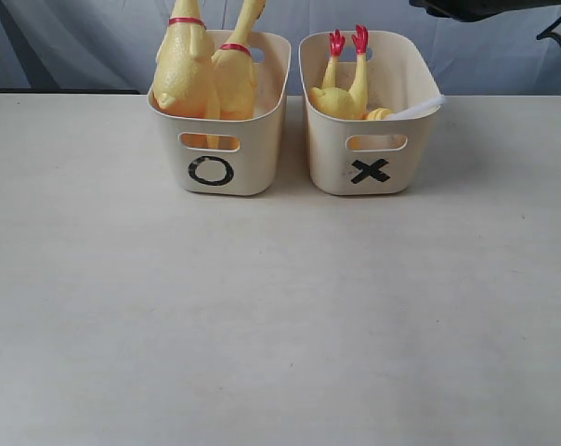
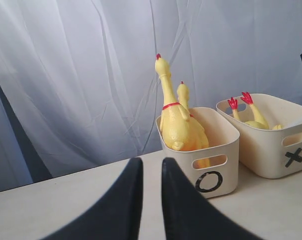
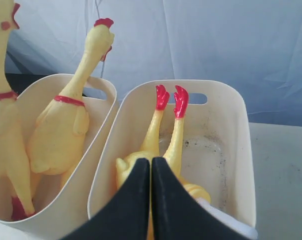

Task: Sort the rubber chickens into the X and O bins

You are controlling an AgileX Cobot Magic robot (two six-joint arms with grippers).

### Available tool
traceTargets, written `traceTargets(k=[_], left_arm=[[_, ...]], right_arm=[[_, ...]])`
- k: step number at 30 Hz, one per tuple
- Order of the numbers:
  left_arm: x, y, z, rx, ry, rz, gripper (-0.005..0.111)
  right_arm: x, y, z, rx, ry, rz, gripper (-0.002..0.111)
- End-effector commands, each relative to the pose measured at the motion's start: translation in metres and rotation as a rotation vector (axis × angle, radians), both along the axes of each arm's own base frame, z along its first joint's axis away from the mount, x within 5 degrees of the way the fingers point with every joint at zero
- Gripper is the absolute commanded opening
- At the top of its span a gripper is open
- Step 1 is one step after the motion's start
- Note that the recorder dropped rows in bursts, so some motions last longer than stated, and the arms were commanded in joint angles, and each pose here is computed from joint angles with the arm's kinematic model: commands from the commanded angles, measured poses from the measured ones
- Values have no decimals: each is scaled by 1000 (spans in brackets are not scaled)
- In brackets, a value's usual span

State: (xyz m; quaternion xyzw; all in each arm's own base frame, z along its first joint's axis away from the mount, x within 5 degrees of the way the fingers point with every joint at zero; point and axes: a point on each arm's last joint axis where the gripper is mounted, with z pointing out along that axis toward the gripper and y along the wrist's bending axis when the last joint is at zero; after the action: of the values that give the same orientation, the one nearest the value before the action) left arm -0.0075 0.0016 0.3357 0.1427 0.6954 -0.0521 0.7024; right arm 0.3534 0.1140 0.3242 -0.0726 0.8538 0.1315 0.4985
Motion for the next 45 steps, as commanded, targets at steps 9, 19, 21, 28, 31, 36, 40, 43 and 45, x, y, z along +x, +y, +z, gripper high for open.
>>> traceTargets(k=[9, 19, 21, 28, 31, 36, 40, 43, 45], left_arm=[[1, 0, 0, -1, -6, 0, 14], [-1, 2, 0, 18, -21, 17, 14], [-1, 2, 0, 18, -21, 17, 14], [-1, 2, 0, 19, -23, 18, 14], [-1, 2, 0, 19, -23, 18, 14], [-1, 2, 0, 19, -23, 18, 14], [-1, 2, 0, 19, -23, 18, 14], [0, 2, -1, 19, -20, 18, 14], [2, 1, -3, 19, -15, 17, 14]], right_arm=[[-2, -1, 5, -1, -9, 2, 1], [-59, -19, 86, 69, -236, 2, 1], [-79, -25, 108, 92, -306, 1, 1], [-163, -51, 171, 168, -549, 1, 1], [-208, -65, 193, 231, -661, 3, 1], [-275, -86, 214, 288, -828, 5, 1], [-322, -100, 221, 323, -941, 7, 1], [-338, -105, 222, 335, -980, 7, 1], [-347, -108, 219, 337, -993, 7, 1]])
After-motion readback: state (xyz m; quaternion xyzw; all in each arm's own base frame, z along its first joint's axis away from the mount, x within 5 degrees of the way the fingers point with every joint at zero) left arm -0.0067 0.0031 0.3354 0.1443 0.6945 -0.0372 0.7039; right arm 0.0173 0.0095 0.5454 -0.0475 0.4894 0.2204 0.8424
